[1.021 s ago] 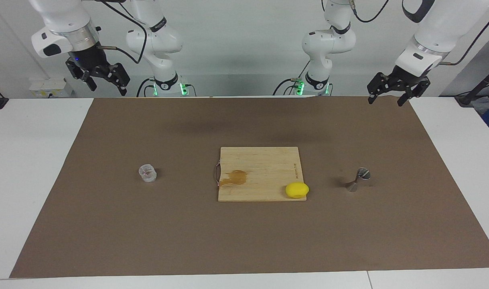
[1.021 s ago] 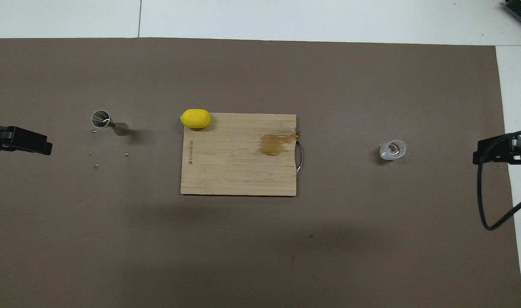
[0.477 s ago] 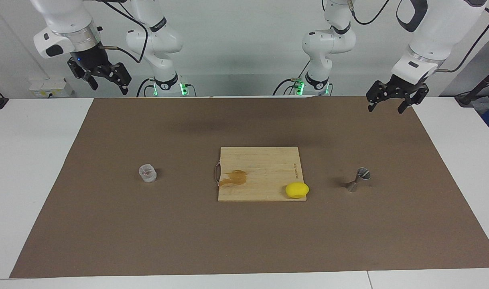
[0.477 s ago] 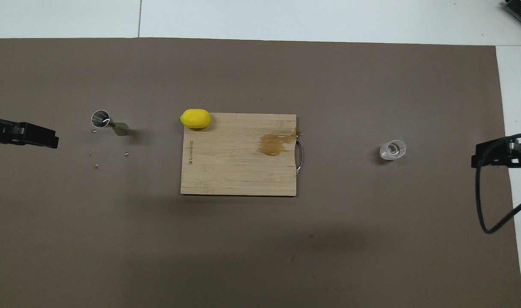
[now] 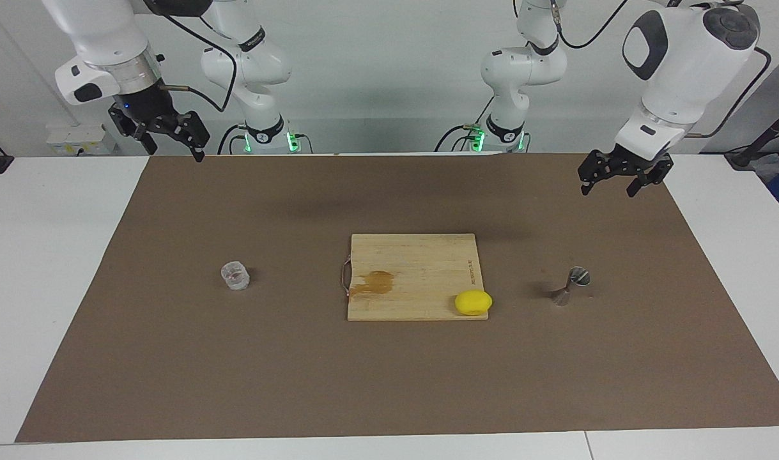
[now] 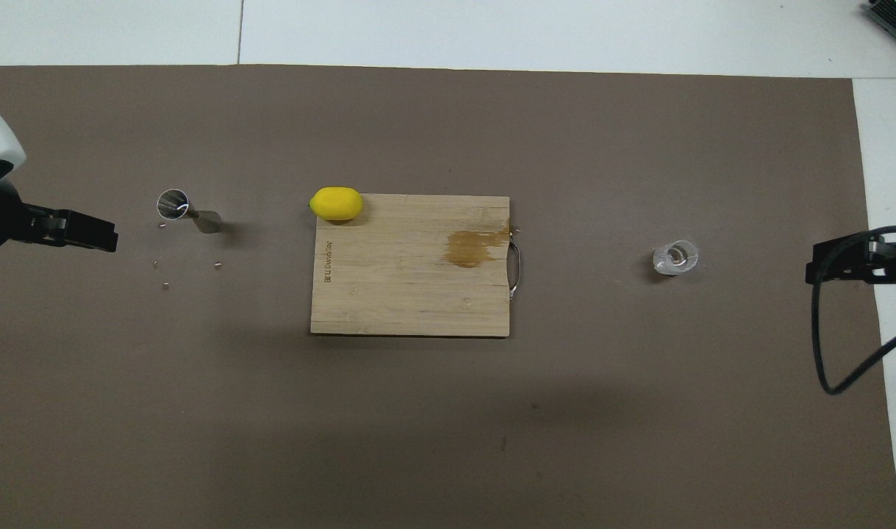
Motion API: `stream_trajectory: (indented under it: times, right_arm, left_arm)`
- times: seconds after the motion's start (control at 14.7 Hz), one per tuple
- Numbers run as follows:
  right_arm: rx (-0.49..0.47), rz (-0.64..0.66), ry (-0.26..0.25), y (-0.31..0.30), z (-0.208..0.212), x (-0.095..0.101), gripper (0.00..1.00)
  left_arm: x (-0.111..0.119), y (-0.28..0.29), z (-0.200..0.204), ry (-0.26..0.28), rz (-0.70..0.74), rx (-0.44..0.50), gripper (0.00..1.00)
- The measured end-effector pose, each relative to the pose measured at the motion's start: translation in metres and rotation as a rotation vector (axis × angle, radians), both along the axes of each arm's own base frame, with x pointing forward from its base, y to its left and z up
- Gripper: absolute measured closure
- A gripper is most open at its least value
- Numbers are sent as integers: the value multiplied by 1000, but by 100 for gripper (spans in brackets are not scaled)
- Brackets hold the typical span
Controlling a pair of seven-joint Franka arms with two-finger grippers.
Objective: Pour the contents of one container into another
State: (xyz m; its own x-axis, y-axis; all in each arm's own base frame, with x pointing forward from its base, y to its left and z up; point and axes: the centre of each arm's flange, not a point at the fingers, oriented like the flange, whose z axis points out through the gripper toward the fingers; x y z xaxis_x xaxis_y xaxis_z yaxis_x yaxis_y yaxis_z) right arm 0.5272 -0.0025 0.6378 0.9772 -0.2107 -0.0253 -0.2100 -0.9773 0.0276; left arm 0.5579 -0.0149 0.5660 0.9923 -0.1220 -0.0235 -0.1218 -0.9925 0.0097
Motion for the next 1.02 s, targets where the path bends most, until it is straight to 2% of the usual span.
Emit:
stream_trajectory:
  times: [0.34,0.54,0.82,1.02]
  right_arm:
    - [2,-1,2,0,-6,16,1]
    - [2,0,8,-1,-7,16,0]
    - [3,3,11,-1,-8,16,0]
    - [3,4,11,0,-8,16,0]
  left_arm:
    - [11,35,-35,75,96,-43,0]
    - [19,64,-58,121,278,-108,0]
    - [27,91,-87,184,511,-149,0]
    - [32,102,-109,255,728,-219,0]
